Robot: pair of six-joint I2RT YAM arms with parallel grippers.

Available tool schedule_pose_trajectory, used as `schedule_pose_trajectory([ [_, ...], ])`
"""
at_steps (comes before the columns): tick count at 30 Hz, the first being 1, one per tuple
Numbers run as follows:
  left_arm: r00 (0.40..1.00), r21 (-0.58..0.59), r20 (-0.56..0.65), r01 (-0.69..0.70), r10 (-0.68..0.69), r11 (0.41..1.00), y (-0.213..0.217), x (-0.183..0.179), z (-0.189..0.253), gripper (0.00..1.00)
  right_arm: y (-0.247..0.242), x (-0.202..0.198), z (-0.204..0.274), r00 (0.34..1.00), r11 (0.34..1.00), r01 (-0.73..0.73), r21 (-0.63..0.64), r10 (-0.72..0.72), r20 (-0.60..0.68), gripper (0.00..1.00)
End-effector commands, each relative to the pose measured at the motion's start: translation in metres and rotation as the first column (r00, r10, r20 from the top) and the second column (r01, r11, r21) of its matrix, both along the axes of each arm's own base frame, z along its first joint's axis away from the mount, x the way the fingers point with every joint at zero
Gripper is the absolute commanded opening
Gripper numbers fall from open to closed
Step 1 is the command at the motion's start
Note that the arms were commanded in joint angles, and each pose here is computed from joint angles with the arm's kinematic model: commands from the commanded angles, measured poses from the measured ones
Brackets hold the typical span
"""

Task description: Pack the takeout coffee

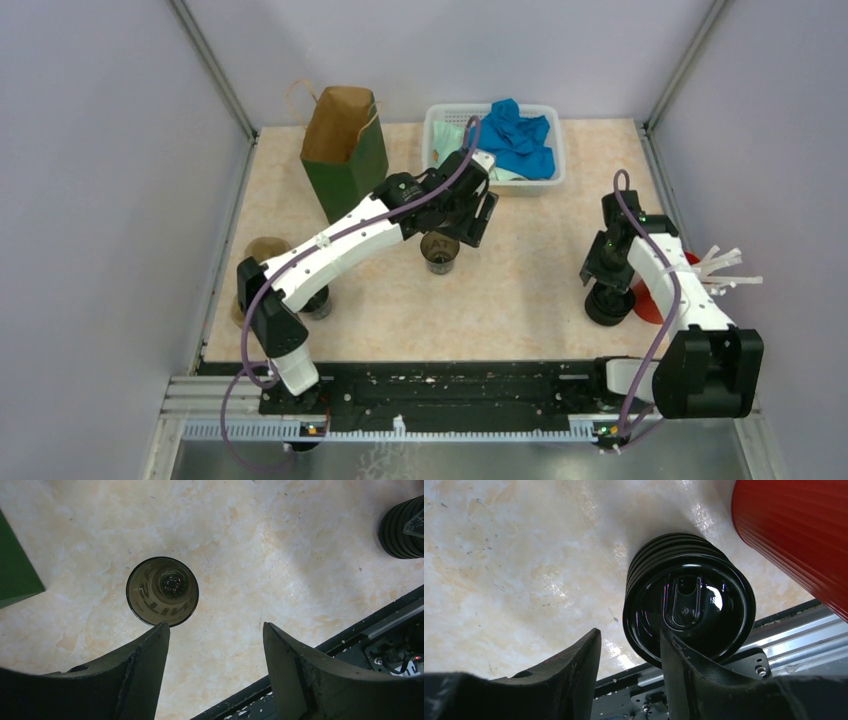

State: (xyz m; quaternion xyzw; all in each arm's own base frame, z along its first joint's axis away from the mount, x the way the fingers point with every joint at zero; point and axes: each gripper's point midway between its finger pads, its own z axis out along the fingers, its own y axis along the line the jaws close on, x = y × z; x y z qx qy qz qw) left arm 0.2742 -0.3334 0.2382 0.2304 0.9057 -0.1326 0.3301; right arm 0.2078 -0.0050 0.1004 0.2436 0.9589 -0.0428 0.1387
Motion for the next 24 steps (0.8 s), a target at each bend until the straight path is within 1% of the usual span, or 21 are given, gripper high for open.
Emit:
schedule_pose_trajectory([
  [1,0.998,-0.09,0.06,0.013,-0.008,0.996,0.0023,0.0031,0.0349,0.75,-0.0012,0.0097,-0.0062,1.0,1.0,-0.005,0.003,0.005,0.013,0.47],
  [5,0.998,-0.094,0.061,0.003,0.003,0.996,0.0066,0.0055,0.0375,0.76,-0.0069,0.0102,-0.0112,1.0,1.0,0.021,0.007,-0.021,-0.001,0.43],
  [12,0.998,-0.099,0.058,0.0,0.006,0.995,0.0093,0.0061,0.0387,0.76,-0.0078,0.01,-0.0122,1.0,1.0,0.024,0.006,-0.024,-0.004,0.35],
  [24,0.998,-0.104,0.06,-0.004,0.01,0.995,0.0112,0.0056,0.0421,0.76,-0.0063,0.0109,-0.0133,1.0,1.0,0.015,0.014,-0.015,-0.006,0.24],
])
